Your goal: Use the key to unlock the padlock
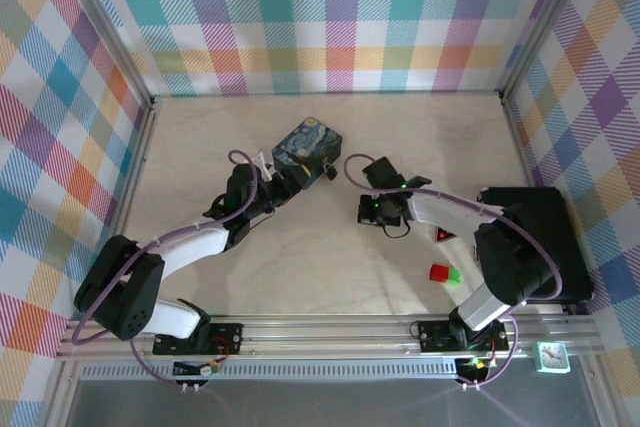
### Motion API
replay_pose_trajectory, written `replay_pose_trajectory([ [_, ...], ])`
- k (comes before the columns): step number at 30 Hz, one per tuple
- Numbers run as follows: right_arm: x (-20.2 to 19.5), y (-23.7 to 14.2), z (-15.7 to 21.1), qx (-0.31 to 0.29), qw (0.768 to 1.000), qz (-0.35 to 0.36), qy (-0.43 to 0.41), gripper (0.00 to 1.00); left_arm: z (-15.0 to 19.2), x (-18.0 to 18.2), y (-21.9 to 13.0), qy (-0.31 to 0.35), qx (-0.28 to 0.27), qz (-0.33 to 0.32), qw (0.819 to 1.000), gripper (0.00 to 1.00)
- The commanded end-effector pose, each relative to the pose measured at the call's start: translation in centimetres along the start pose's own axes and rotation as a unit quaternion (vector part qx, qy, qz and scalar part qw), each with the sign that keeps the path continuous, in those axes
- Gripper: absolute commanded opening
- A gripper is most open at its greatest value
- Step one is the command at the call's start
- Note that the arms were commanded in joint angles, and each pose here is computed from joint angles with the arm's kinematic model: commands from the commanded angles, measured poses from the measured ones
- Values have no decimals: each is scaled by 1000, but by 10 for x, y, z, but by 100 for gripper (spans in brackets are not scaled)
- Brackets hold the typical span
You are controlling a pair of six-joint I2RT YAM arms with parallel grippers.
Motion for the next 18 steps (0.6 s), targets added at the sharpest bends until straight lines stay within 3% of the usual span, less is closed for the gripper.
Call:
replay_pose_trajectory([
  [1, 21, -7, -4, -10, 996, -90, 12, 0, 17, -7, 9, 19, 38, 27, 999, 54],
  [9, 43, -28, -20, -25, 978, -207, -17, 0, 36, 12, 28, -58, 55, 5, 997, 54],
  [11, 51, -36, -25, -31, 972, -231, -32, 0, 39, 23, 32, -98, 46, -13, 994, 58],
  [18, 68, -49, -34, -47, 958, -273, -75, 0, 49, 39, 47, -251, 42, -36, 966, 64],
])
Point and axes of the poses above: each hand's point on the last joint's axis, 136 mm out from that joint toward the fingers, its own y axis out along the fingers, its own x axis along the line the jaws close on, z = x × y, the point moved 2 cm from there along -y, back along the fingers, and after that the axes turned 14 degrees about -y, right-handed, at the moved point
